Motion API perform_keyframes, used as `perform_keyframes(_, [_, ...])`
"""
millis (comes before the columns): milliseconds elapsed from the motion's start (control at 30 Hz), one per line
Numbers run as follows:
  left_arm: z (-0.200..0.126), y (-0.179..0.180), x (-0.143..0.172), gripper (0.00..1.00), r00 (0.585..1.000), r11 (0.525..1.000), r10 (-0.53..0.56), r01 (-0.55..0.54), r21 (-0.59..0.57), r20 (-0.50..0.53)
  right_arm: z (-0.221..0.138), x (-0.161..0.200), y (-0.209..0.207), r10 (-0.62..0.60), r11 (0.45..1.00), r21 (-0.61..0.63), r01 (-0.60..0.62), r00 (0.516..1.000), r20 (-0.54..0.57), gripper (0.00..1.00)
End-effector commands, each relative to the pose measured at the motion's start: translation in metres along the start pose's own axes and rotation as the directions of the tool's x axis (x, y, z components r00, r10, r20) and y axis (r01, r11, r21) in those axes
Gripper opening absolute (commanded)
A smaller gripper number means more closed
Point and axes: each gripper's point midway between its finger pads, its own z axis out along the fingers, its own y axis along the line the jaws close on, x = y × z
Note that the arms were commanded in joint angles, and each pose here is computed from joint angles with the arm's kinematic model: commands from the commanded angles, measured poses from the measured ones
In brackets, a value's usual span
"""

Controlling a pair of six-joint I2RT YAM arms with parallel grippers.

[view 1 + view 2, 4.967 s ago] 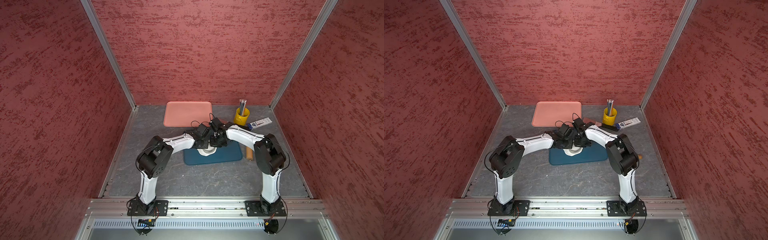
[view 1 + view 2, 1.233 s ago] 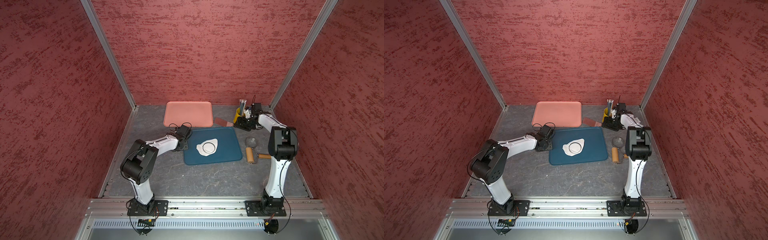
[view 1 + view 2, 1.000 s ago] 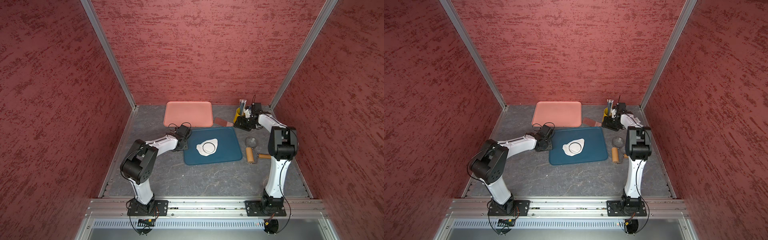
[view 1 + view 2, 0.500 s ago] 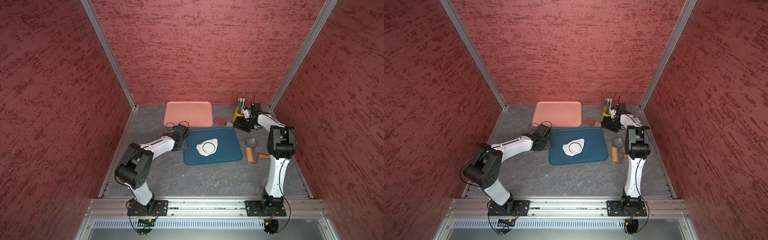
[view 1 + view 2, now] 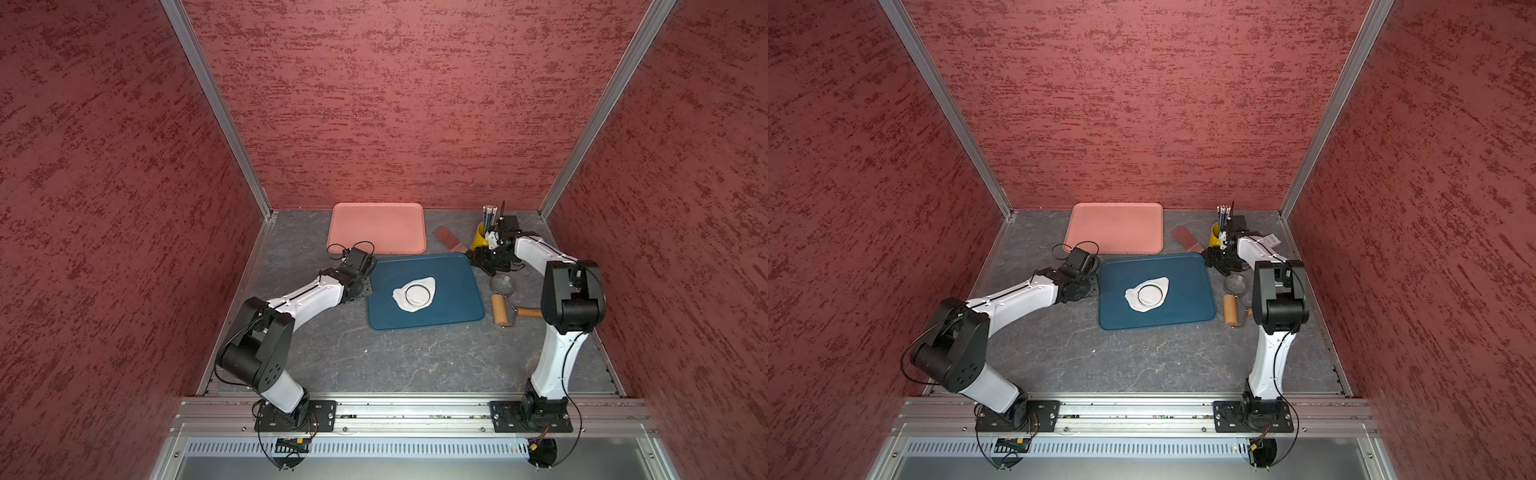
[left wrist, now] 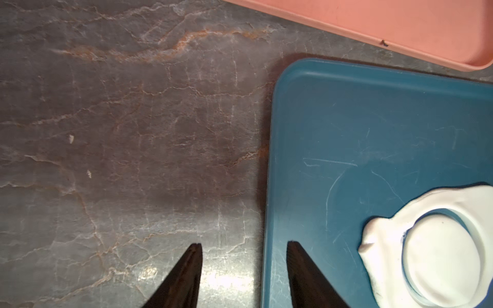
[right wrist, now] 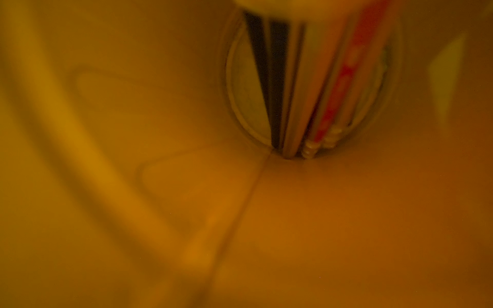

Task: Roll out the dumpling wrappers from the dough
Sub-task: Adjust the spatula at the center of the board.

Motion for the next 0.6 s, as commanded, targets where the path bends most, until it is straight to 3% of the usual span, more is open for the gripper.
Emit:
perform_keyframes(0, [-0.005,-0.004,-0.009,0.54,0.999,0.999,-0.023,0.022,0.027,0.03,-0.011,0.006,-0.005,-0.019,0.997,0.07,0.018,1.0,0.011,0.8])
perform_keyframes(133, [-0.005,-0.005,-0.009,0.54,0.999,0.999,-0.026,0.024,0.042,0.035,-0.03,-0.009,0.005,-0.001,1.0,0.015,-0.001,0.993,0.115,0.91])
perform_keyframes(200, [-0.005,-0.006,-0.008,0.53,0.999,0.999,-0.025,0.024,0.045,0.03,-0.033,-0.018,0.0,-0.003,0.999,0.038,-0.003,0.99,0.142,0.92])
perform_keyframes(367, [-0.005,-0.007,-0.008,0.53,0.999,0.998,-0.028,0.026,0.057,0.036,-0.031,-0.045,0.016,-0.01,0.998,-0.062,0.023,0.979,0.202,0.93])
perform_keyframes(567, [-0.004,-0.006,-0.006,0.53,0.999,0.998,-0.027,0.024,0.057,0.038,-0.026,-0.081,0.02,0.0,0.996,-0.085,0.024,0.962,0.273,0.93])
